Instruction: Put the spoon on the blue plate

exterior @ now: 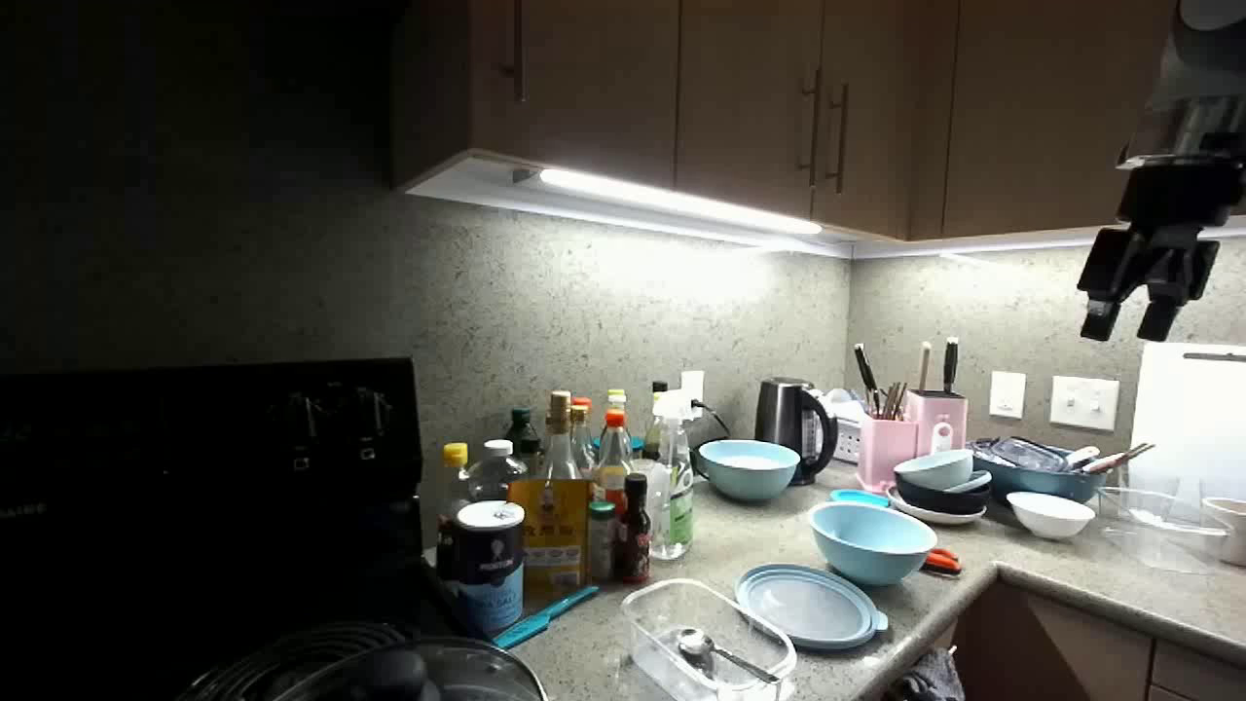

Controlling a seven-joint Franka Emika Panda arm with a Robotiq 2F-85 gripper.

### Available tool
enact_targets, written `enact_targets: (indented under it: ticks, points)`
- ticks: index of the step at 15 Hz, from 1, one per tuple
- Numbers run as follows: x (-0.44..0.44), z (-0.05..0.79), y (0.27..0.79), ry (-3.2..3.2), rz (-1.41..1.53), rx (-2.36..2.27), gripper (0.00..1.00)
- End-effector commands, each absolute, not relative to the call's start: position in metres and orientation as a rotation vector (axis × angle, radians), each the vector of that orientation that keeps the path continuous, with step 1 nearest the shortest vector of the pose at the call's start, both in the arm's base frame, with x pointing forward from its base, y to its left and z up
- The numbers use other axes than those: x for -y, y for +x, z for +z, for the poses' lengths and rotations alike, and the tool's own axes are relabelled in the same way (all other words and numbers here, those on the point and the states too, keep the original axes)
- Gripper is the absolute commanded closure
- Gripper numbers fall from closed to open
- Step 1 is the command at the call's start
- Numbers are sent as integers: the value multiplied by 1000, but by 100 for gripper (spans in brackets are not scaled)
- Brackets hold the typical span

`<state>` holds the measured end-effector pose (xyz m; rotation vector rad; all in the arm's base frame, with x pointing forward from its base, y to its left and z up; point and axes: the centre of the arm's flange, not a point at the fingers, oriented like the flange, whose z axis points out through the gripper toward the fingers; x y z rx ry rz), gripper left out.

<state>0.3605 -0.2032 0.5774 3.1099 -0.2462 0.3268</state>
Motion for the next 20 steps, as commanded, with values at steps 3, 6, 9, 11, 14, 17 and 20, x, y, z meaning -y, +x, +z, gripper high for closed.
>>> enact_targets:
  ticks: [3, 6, 9, 11, 14, 17, 20]
  points:
    - [203, 577, 361, 3110, 327, 246, 0]
    - [203, 577, 361, 3110, 327, 246, 0]
    - [204, 579, 368, 3110, 288, 176, 0]
    - [198, 576, 384, 3090, 255, 115, 0]
    - [177, 572, 411, 3048, 194, -67, 0]
    - [139, 562, 444, 2986, 117, -242, 0]
    - [88, 548, 468, 2907, 45, -410, 0]
